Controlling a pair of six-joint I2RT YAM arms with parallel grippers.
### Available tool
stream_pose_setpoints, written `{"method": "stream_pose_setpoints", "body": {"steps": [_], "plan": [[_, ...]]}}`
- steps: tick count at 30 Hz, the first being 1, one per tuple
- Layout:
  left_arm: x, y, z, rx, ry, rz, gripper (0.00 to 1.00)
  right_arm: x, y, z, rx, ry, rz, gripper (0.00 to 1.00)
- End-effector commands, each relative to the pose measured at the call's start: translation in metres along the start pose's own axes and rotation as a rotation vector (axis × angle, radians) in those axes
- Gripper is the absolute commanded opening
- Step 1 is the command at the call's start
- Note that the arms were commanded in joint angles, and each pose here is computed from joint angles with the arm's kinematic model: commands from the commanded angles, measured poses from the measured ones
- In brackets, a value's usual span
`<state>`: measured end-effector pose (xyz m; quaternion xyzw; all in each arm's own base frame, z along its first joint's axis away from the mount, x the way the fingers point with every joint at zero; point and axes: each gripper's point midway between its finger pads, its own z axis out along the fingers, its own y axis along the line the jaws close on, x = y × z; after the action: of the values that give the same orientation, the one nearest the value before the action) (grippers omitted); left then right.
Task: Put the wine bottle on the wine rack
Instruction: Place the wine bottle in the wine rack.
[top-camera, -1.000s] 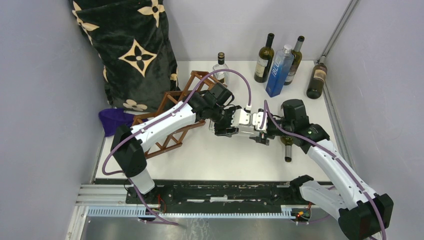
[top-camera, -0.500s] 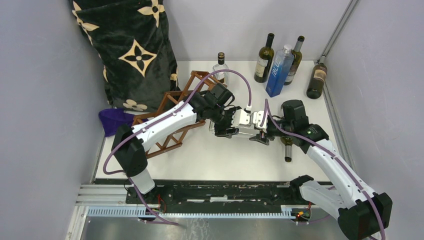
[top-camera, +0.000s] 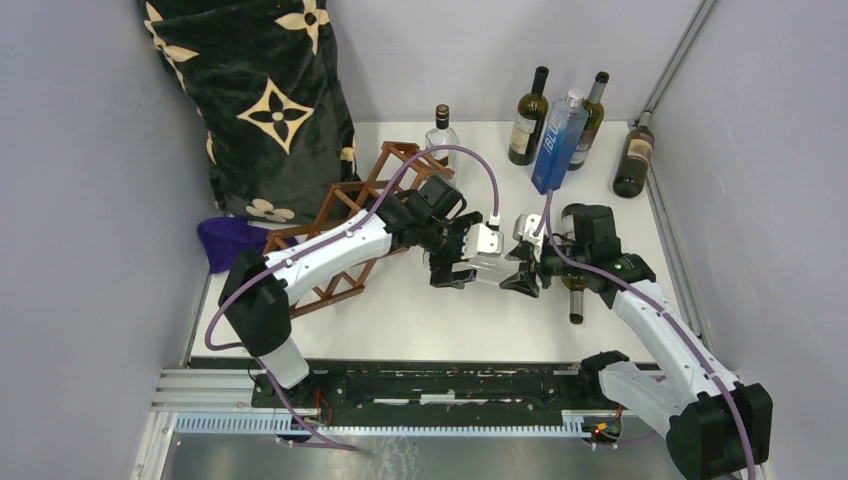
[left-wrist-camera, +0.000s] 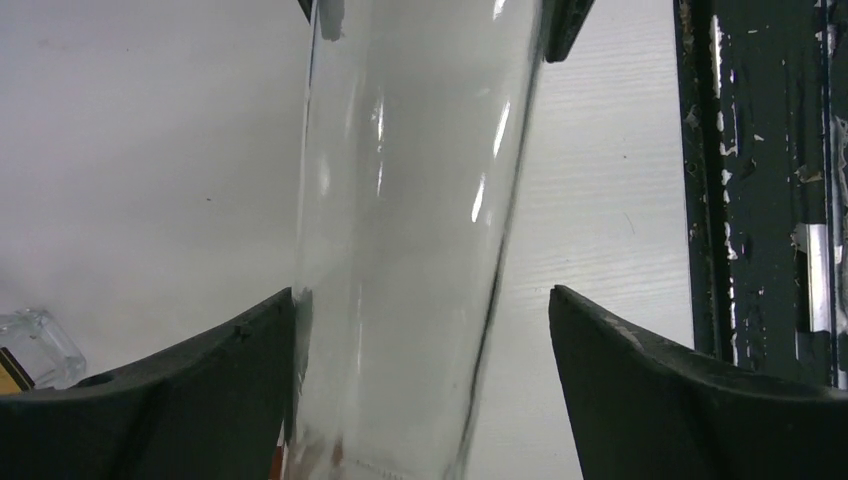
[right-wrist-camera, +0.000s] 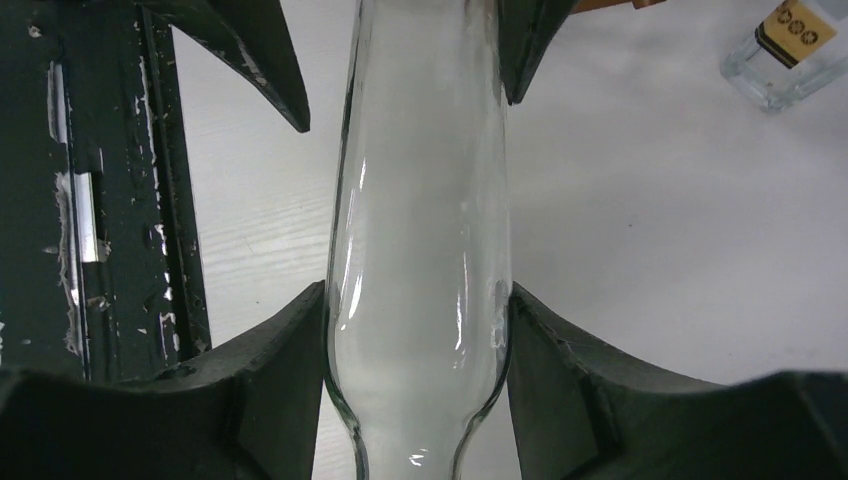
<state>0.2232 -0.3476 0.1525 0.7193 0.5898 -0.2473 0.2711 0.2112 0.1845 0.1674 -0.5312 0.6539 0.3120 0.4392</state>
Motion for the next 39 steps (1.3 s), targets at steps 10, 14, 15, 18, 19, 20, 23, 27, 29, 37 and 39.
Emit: {"method": "stream_pose_setpoints", "body": {"steps": [10,14,15,18,19,20,23,27,29,37,39], "plan": [[-0.046,0.018,-0.042,-0.162,-0.143,0.06,1.0,-0.019,-0.02,-0.014,0.035,-0.102,0.06,0.0],[-0.064,0.021,-0.064,-0.215,-0.204,0.058,1.0,-0.018,-0.021,-0.017,0.03,-0.122,0.091,0.0],[-0.068,0.021,-0.069,-0.226,-0.216,0.056,1.0,-0.02,-0.02,-0.018,0.028,-0.132,0.091,0.0],[-0.086,0.024,-0.089,-0.265,-0.265,0.051,1.0,-0.022,-0.02,-0.018,0.035,-0.156,0.102,0.0],[-0.092,0.027,-0.097,-0.292,-0.283,0.039,1.0,-0.023,-0.02,-0.018,0.037,-0.164,0.106,0.0],[-0.1,0.031,-0.106,-0.324,-0.304,0.024,1.0,-0.023,-0.021,-0.018,0.042,-0.173,0.104,0.0],[-0.12,0.042,-0.134,-0.424,-0.37,-0.041,1.0,-0.025,-0.023,-0.017,0.068,-0.201,0.114,0.0],[-0.14,0.064,-0.179,-0.618,-0.47,-0.141,1.0,-0.029,-0.029,-0.016,0.115,-0.26,0.142,0.0],[-0.148,0.07,-0.205,-0.714,-0.54,-0.173,1.0,-0.032,-0.033,-0.015,0.145,-0.296,0.155,0.0],[-0.168,0.088,-0.256,-0.851,-0.719,-0.267,1.0,-0.034,-0.041,-0.006,0.228,-0.374,0.195,0.0],[-0.169,0.089,-0.258,-0.856,-0.725,-0.269,1.0,-0.038,-0.04,-0.002,0.238,-0.398,0.187,0.0]]}}
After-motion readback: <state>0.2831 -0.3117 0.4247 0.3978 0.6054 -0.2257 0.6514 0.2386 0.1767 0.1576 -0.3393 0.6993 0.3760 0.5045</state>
